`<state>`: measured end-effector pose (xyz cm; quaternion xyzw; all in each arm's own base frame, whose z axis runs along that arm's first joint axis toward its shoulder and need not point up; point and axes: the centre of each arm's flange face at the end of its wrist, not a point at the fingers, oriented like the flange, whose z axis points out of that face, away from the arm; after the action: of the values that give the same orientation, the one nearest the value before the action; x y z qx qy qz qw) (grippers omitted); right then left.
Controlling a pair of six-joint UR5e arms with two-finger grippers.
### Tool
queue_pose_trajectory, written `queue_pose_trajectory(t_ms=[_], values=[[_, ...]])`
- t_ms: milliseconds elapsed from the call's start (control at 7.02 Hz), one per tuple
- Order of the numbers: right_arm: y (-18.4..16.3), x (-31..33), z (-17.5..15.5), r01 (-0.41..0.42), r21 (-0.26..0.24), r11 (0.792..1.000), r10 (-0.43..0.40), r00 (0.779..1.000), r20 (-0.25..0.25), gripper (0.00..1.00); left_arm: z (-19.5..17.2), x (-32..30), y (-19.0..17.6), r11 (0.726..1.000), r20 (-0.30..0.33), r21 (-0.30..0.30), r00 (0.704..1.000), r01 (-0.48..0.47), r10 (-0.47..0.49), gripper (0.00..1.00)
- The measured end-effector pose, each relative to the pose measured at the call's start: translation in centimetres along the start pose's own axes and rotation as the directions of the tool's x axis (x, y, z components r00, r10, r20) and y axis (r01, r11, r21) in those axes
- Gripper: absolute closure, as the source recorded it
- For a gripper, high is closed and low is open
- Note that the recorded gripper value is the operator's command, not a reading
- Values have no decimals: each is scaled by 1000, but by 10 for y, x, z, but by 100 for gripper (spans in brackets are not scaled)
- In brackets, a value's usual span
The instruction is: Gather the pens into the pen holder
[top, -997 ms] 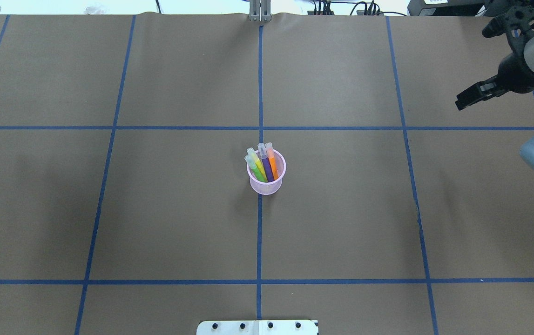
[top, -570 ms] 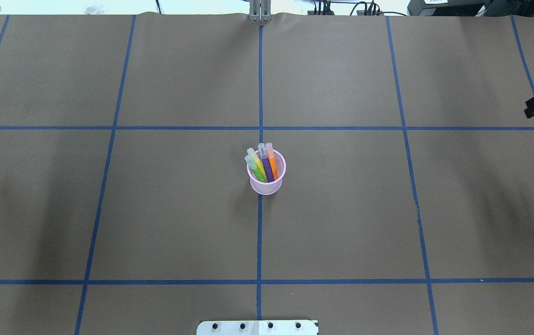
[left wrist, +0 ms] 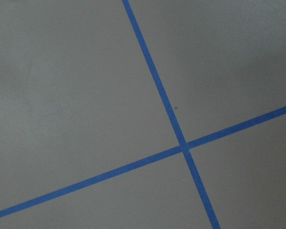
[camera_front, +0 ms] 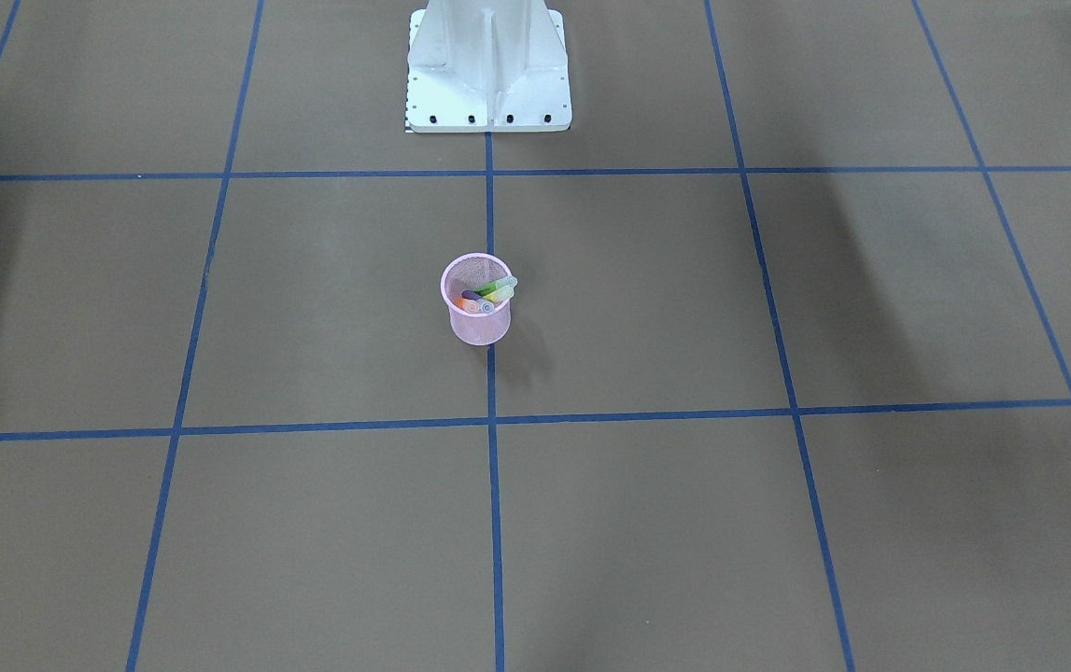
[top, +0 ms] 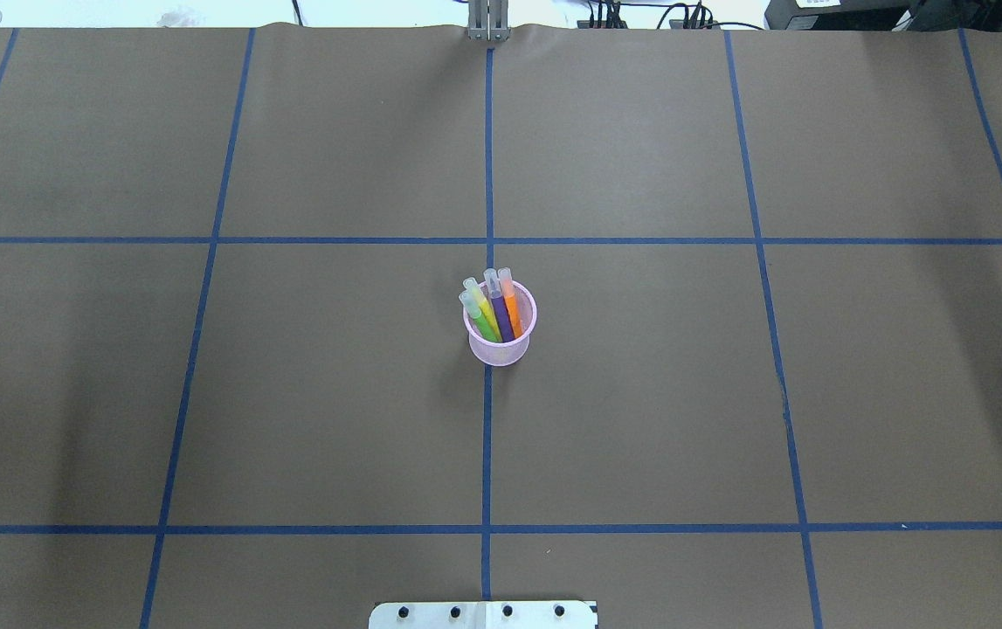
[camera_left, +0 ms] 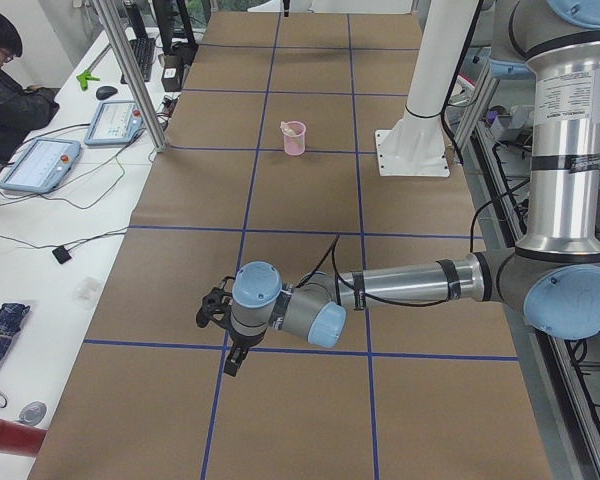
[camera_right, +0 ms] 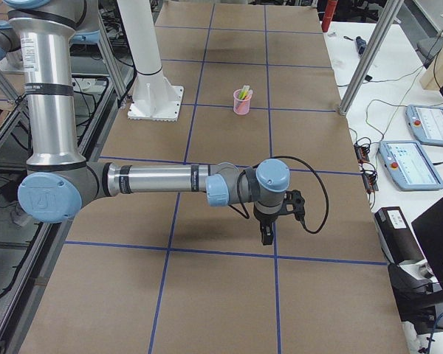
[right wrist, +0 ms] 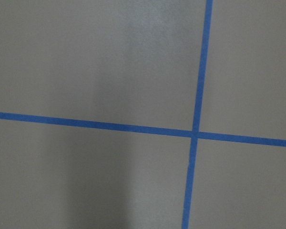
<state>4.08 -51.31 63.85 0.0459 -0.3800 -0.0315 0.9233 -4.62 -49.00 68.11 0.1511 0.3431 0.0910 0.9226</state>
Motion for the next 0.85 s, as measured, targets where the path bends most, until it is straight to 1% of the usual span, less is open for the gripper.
queue_pose_trajectory(t_ms=[285, 427, 570, 712, 854], values=[[21, 33, -5, -36, 2, 999, 36, 999, 2, 1, -33, 16, -13, 998, 7, -36, 999, 54, -53, 0], [26, 38, -7, -44, 5, 999, 44, 999, -1, 1, -43, 23, -16, 996, 9, -51, 998, 68, -68, 0], [28, 40, -10, -49, 11, 999, 49, 999, -2, 1, -46, 26, -17, 996, 11, -60, 997, 72, -71, 0], [29, 39, -17, -58, 14, 998, 58, 998, -3, 1, -47, 25, -15, 996, 23, -66, 998, 58, -56, 0], [29, 34, -25, -73, 6, 997, 73, 997, -5, 1, -45, 21, -11, 996, 45, -77, 999, 35, -31, 0]])
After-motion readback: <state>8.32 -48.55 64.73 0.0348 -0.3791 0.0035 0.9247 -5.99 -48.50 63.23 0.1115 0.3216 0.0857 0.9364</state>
